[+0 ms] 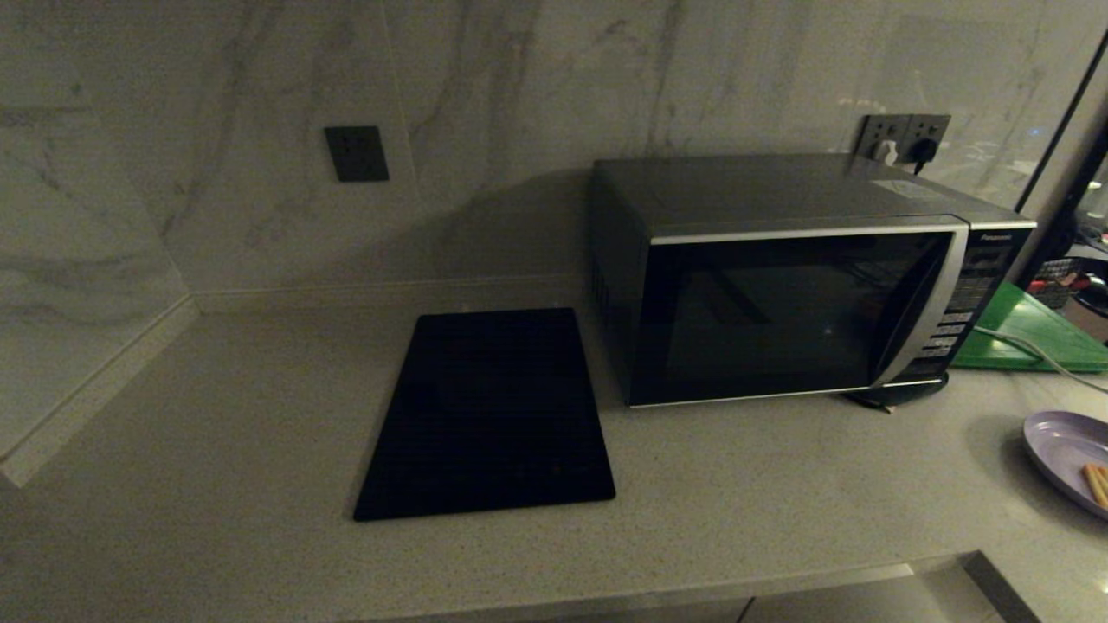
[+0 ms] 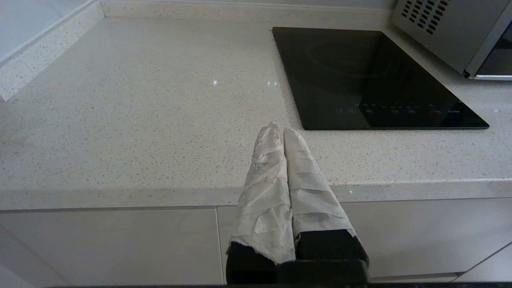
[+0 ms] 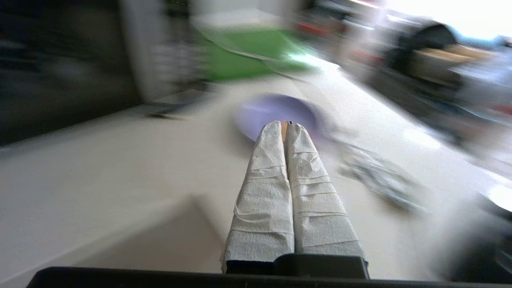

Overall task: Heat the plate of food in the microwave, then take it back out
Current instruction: Open the microwave oven

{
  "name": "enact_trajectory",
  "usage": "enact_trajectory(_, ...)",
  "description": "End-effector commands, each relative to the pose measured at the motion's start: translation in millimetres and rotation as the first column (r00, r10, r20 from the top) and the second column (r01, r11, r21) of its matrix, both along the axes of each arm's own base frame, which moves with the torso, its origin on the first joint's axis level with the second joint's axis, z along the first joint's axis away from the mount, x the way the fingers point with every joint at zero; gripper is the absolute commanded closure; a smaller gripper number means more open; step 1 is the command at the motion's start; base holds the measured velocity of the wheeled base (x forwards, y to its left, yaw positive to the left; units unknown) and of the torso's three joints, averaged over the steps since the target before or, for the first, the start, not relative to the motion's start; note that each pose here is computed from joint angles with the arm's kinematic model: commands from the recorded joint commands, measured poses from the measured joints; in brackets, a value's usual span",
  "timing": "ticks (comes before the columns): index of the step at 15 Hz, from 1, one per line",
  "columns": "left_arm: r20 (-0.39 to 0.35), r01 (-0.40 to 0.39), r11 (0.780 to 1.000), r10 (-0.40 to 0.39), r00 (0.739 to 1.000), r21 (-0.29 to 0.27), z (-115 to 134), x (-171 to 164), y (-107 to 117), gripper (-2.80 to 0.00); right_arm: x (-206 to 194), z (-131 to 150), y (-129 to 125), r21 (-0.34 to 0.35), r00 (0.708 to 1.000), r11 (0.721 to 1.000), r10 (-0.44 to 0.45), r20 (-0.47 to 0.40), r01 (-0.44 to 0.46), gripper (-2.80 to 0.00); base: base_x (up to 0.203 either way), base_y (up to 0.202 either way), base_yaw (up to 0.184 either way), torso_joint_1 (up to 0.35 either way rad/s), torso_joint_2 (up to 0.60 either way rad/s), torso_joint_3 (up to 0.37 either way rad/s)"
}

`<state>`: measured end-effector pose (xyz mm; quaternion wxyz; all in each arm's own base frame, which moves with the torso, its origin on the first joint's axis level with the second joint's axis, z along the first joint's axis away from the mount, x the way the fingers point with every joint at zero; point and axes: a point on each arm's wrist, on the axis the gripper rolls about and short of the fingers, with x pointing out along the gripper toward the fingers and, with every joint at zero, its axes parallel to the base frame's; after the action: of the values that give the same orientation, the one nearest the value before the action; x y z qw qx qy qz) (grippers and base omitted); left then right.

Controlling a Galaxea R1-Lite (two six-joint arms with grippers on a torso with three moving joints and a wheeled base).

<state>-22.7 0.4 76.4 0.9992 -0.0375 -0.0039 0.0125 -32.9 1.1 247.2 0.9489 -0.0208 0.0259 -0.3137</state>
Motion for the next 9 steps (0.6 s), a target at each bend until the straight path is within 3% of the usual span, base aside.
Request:
enact_trajectory(1,0.001,-0.001,1.0,0.001,1.0,0.0,0.1,0.0,0.0,0.0,27.8,6.8,-8.1,0.008,0.981,0.987,-0.159,-0.113,0.161,0.0,0.0,0.0,0.0,0.0,0.0,0.0)
enact_trajectory(4,0.001,-0.001,1.0,0.001,1.0,0.0,0.1,0.0,0.0,0.0,54.6,14.9,-23.1,0.003,0.955,0.964,-0.262,-0.14,0.265,0.0,0.0,0.0,0.0,0.0,0.0,0.0)
enact_trajectory(6,0.0,-0.001,1.0,0.001,1.0,0.0,0.0,0.0,0.0,0.0,74.3,19.2,-36.4,-0.01,0.918,0.931,-0.36,-0.168,0.364,0.0,0.0,0.0,0.0,0.0,0.0,0.0)
enact_trajectory(9,0.0,-0.001,1.0,0.001,1.0,0.0,0.0,0.0,0.0,0.0,118.3,18.8,-62.3,-0.024,0.874,0.901,-0.425,-0.236,0.432,0.0,0.0,0.0,0.0,0.0,0.0,0.0)
